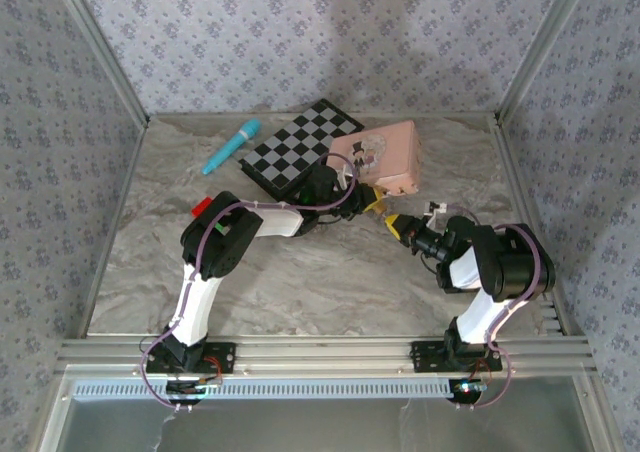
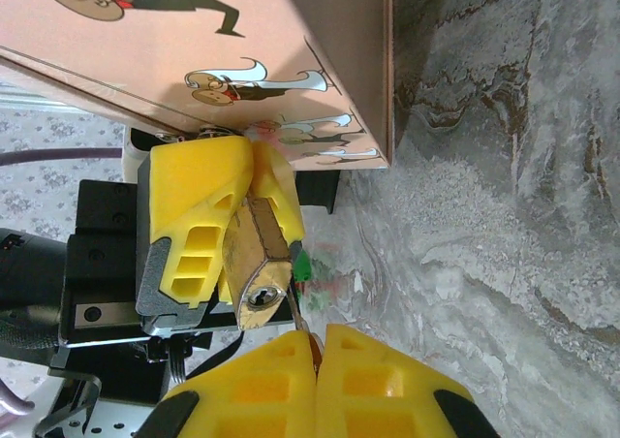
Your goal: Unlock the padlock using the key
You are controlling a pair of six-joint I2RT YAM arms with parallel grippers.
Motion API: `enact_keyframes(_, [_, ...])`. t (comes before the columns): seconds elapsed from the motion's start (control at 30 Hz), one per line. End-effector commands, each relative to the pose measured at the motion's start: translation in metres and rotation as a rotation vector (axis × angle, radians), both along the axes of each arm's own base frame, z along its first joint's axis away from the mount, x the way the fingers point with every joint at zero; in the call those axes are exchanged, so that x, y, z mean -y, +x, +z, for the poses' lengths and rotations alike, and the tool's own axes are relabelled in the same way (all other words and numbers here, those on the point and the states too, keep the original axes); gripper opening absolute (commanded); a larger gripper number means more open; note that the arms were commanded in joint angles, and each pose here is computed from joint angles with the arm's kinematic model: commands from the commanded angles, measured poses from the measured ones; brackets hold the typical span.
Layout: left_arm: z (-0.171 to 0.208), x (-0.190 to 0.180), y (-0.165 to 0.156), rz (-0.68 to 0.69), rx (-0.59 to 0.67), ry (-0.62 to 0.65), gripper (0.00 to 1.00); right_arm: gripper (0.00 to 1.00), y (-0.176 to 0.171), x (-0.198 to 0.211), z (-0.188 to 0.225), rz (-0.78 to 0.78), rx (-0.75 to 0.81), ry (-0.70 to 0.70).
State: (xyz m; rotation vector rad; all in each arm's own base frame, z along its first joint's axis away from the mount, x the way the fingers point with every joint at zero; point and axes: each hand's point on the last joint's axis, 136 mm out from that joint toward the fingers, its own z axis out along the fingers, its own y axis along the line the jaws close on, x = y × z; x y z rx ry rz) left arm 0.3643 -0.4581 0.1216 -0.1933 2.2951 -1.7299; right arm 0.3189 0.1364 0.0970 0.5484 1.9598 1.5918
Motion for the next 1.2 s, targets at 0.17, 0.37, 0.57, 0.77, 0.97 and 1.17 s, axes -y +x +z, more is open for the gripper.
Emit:
enact_keyframes(0.17, [0.013,-0.004,0.004,0.035,-0.029,-0.025,0.0,0.0,-0.006,0.002,0.019,0.003,0.064,0.012])
enact_keyframes(0.37, [0.015,-0.003,0.004,0.033,-0.024,-0.027,0.0,0.0,-0.005,0.003,0.025,-0.005,0.082,-0.013])
enact_keyframes(0.57, [0.018,-0.002,0.002,0.03,-0.021,-0.033,0.0,0.0,-0.004,0.002,0.019,0.002,0.071,-0.044])
enact_keyframes(0.77, [0.019,-0.004,0.002,0.037,-0.024,-0.043,0.0,0.0,-0.004,0.003,0.014,-0.005,0.059,-0.025])
enact_keyframes(0.97, [0.019,-0.004,0.002,0.039,-0.026,-0.045,0.0,0.0,-0.005,0.005,0.01,-0.022,0.048,-0.017])
enact_keyframes(1.17, [0.018,-0.005,0.001,0.041,-0.028,-0.041,0.0,0.0,-0.007,0.008,0.012,-0.031,0.049,-0.011])
